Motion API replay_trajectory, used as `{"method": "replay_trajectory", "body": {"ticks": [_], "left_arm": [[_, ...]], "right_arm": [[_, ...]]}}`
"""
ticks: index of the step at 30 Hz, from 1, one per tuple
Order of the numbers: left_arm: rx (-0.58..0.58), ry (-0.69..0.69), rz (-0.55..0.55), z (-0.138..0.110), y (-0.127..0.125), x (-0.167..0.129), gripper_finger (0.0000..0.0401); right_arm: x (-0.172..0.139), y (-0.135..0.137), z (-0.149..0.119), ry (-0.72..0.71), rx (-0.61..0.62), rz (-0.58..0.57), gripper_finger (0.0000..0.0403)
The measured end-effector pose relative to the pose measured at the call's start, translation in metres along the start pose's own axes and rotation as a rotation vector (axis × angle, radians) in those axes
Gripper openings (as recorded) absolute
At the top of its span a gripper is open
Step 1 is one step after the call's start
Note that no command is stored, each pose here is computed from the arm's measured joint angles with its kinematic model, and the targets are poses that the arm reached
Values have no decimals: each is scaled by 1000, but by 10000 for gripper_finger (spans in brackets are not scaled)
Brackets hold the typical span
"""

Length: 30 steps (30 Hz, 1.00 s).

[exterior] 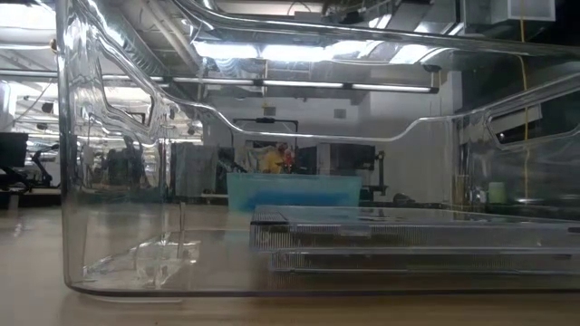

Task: Pick & place jewel cases by type
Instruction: Put the black CD case into the transparent bin

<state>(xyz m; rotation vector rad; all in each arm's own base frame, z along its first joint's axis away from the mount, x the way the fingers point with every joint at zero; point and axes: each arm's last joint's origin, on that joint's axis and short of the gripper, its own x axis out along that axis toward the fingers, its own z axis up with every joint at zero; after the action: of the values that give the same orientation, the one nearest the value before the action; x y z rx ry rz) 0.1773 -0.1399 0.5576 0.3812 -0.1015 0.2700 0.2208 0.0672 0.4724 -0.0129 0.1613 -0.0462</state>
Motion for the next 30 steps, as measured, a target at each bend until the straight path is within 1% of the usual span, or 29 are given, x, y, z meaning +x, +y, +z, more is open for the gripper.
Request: {"method": "replay_trajectory", "body": {"ticks": [4,8,11,16,19,26,28,30], "left_arm": [[-182,31,-5,-5,6,-2,12],[-351,91,8,-14,10,0,13],[-456,143,24,-23,13,0,13],[-599,220,75,-37,16,4,13],[-698,249,107,-43,19,6,13],[-958,314,207,-60,28,15,13],[-998,341,224,-64,29,16,13],[-1012,366,238,-69,31,18,13]], "right_arm": [[0,0,0,0,-44,-1,7],[2,1,-3,24,-117,-3,7],[5,0,-10,92,-174,-35,7],[13,0,-24,214,-241,-154,7],[19,-2,-33,294,-279,-175,7],[31,-17,-48,444,-296,-173,7],[33,-24,-50,472,-284,-164,7],[34,-31,-51,493,-274,-150,7]]}}
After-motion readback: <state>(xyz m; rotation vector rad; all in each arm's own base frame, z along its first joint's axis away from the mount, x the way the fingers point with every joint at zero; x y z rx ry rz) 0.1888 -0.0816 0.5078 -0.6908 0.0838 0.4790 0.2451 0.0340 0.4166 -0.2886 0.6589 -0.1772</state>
